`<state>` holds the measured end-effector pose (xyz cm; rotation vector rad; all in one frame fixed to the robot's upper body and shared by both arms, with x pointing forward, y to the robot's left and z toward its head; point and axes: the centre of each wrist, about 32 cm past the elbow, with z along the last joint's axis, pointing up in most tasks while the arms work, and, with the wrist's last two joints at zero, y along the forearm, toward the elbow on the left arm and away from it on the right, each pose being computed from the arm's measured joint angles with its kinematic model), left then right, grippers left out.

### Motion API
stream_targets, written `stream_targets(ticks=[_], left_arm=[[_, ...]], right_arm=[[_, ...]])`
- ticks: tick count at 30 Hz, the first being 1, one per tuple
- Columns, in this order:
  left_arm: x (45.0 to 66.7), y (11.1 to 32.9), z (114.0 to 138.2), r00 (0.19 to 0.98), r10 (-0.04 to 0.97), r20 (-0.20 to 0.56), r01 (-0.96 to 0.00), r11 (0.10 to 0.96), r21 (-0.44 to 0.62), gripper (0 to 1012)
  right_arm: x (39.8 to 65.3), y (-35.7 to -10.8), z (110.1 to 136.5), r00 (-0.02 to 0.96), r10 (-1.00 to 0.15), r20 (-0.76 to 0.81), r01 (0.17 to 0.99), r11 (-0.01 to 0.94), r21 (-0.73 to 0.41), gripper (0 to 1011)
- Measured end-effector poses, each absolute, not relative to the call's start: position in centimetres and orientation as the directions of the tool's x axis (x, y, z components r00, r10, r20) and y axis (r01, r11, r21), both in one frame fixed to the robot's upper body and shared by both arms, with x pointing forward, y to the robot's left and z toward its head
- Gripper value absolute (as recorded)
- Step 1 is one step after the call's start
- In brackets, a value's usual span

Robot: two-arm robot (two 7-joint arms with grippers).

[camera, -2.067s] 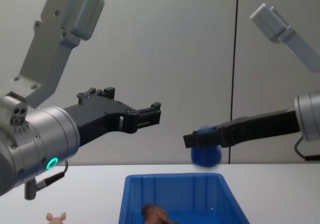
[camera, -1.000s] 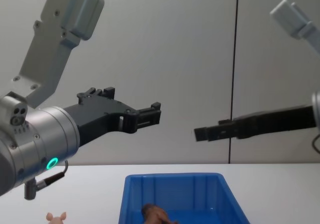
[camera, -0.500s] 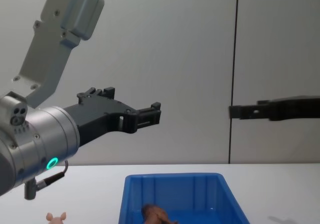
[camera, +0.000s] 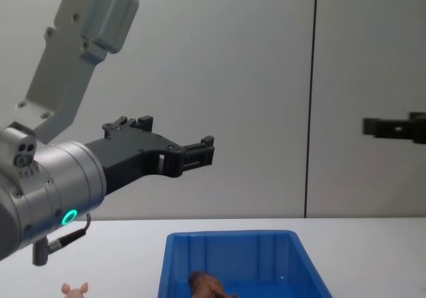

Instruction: Pick up the two dolls from the table and place them into the box.

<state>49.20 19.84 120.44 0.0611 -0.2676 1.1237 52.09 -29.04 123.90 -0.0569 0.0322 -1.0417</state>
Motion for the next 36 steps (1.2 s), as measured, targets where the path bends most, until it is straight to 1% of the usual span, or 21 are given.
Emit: stream_targets(ticks=[5,8,10,17,26,36], left_arm=[[49.2,19.8,120.4,0.404,0.882,0.242,-0.897,0.434,-0.086,1001],[49.2,19.9,120.5,0.406,0.881,0.242,-0.896,0.435,-0.082,1001],[49.1,19.9,120.5,0.408,0.881,0.24,-0.896,0.437,-0.078,1001],[48.3,20.3,120.8,0.414,0.882,0.226,-0.902,0.431,-0.029,1001],[46.6,21.4,121.2,0.395,0.895,0.209,-0.919,0.389,0.068,1001],[44.3,22.6,121.3,0.35,0.917,0.194,-0.927,0.308,0.214,1001]], right_arm=[[51.0,-29.6,123.8,0.439,-0.899,0.012,0.898,0.438,-0.029,1001],[50.1,-30.1,123.6,0.38,-0.925,0.021,0.925,0.38,0.002,1001],[49.8,-30.3,123.6,0.364,-0.931,0.024,0.931,0.364,0.009,1001],[48.6,-31.0,123.5,0.289,-0.957,0.032,0.956,0.29,0.05,1001],[47.9,-31.4,123.5,0.248,-0.968,0.034,0.966,0.25,0.073,1001],[47.5,-31.6,123.5,0.224,-0.974,0.035,0.97,0.226,0.085,1001]])
